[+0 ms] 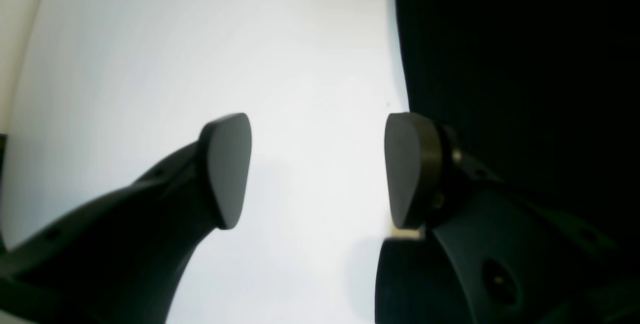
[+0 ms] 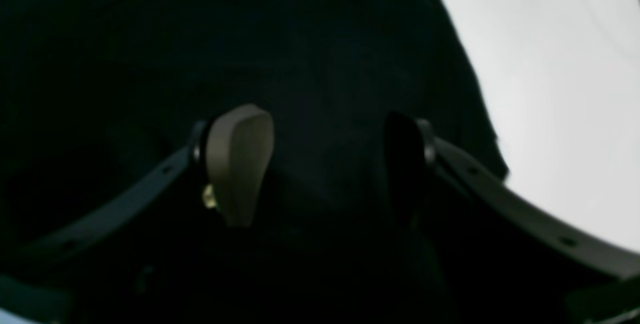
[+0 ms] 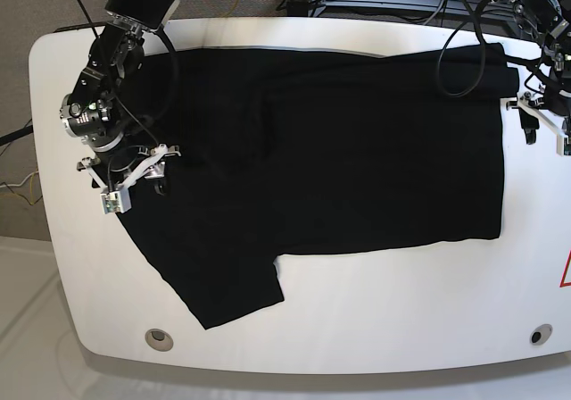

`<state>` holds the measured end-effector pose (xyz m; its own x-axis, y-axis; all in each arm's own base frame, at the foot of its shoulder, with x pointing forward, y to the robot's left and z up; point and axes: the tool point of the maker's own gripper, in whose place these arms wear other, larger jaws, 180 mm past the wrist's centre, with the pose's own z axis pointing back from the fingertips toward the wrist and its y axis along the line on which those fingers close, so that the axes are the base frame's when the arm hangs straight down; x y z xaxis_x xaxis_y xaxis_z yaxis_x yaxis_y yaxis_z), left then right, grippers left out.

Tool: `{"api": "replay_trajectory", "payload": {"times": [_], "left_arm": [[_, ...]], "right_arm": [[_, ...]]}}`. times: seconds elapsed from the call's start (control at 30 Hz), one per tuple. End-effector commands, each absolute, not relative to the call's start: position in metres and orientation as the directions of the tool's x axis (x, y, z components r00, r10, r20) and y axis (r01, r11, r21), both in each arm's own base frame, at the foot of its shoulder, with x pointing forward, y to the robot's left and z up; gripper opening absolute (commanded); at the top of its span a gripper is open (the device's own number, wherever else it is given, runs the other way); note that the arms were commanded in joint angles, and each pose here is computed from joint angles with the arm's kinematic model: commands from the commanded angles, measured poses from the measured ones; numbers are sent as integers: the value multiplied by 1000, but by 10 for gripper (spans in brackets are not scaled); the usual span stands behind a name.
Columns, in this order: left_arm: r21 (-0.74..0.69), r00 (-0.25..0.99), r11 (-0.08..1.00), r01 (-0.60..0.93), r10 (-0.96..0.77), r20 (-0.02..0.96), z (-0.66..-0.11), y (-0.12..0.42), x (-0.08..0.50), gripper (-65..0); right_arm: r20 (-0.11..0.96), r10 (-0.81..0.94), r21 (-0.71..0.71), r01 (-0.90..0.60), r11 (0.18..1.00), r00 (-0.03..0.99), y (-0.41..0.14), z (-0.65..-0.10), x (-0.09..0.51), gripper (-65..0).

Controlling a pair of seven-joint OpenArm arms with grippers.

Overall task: Fold the T-shirt properly
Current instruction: 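Move both grippers along the shirt's side edges toward the hem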

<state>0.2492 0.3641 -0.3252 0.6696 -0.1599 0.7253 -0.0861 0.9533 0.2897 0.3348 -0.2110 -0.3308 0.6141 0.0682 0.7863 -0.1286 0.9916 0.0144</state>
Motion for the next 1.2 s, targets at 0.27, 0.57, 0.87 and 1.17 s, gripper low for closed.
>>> {"api": "replay_trajectory", "payload": {"times": [0.27, 0.57, 0.87, 1.17], "left_arm": [[310, 606, 947, -81, -200, 770, -303, 363, 268, -258], [343, 583, 937, -68, -242, 775, -302, 358, 281, -258], [353, 597, 933, -65, -247, 763, -307, 353, 281, -258], [351, 595, 934, -64, -246, 765, -307, 353, 283, -258]], "right_arm": [[815, 72, 2, -126, 992, 575, -220, -316, 352, -273], [809, 57, 15, -116, 993, 585, -232, -317, 372, -273], [817, 71, -8, -111, 994, 573, -242, -309, 379, -273], [818, 73, -12, -110, 994, 570, -244, -307, 380, -273]]}}
